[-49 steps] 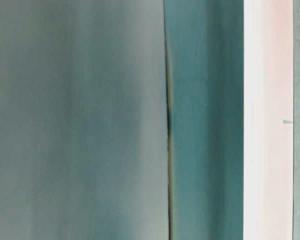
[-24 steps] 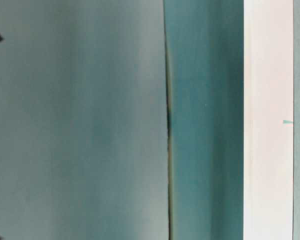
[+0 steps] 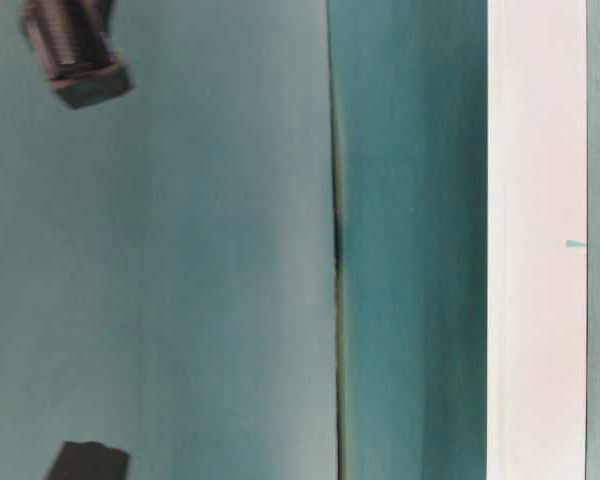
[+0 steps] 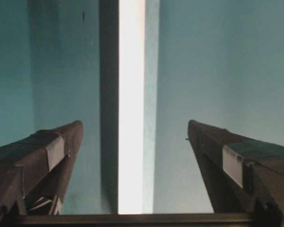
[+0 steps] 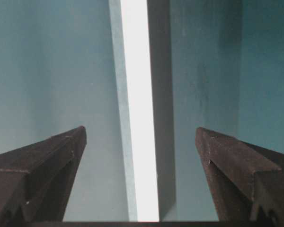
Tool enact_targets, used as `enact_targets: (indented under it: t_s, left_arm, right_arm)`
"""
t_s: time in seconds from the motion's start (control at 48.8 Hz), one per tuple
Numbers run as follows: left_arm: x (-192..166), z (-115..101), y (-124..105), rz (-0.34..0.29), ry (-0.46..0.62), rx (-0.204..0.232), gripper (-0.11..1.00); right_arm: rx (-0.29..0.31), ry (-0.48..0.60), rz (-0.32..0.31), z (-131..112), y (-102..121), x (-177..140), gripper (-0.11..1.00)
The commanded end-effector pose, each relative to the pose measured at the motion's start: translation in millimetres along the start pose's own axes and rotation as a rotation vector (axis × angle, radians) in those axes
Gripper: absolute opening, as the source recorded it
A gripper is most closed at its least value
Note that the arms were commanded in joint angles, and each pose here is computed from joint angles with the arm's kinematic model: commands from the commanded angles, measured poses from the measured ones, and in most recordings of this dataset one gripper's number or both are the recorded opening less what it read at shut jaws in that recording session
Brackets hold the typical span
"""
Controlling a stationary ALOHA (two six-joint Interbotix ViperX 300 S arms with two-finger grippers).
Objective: Lift a wooden board with both hands.
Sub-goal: 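Close both grippers on the white board near each end, then lift the board with both grippers and move it back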
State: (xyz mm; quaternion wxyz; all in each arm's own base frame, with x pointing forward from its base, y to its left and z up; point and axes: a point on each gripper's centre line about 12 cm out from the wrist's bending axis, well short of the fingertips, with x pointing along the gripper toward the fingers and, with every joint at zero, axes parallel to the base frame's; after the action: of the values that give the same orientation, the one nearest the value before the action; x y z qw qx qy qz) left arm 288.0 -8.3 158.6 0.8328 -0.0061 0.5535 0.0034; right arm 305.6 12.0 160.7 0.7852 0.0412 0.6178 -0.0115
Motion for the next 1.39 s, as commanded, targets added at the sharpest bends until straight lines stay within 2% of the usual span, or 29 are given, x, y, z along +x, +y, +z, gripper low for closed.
enact_targets:
  t_s: [0.0, 0.184, 0.43, 0.696, 1.044, 1.372]
  left_arm:
    - [5, 0, 0, 0.001, -0.002, 0.002, 0.98]
    - [17, -3, 1, 0.000, -0.011, 0.002, 0.98]
    - [28, -3, 4, 0.004, -0.012, -0.008, 0.98]
    - [44, -9, 6, 0.004, -0.028, -0.021, 0.98]
    - [51, -15, 6, 0.005, -0.003, -0.015, 0.98]
    - [49, -9, 6, 0.004, -0.018, -0.022, 0.96]
  right_arm:
    - [-0.015, 0.003, 0.001, 0, 2, 7, 0.94]
    - [-0.016, -0.016, 0.002, -1, 3, 19, 0.94]
    - [-0.016, 0.009, -0.001, -13, 1, 32, 0.94]
    - [-0.016, -0.031, 0.000, -14, 0, 37, 0.94]
    - [-0.017, -0.023, -0.003, -14, -1, 52, 0.94]
    - [-0.004, -0.028, -0.004, -14, -2, 55, 0.94]
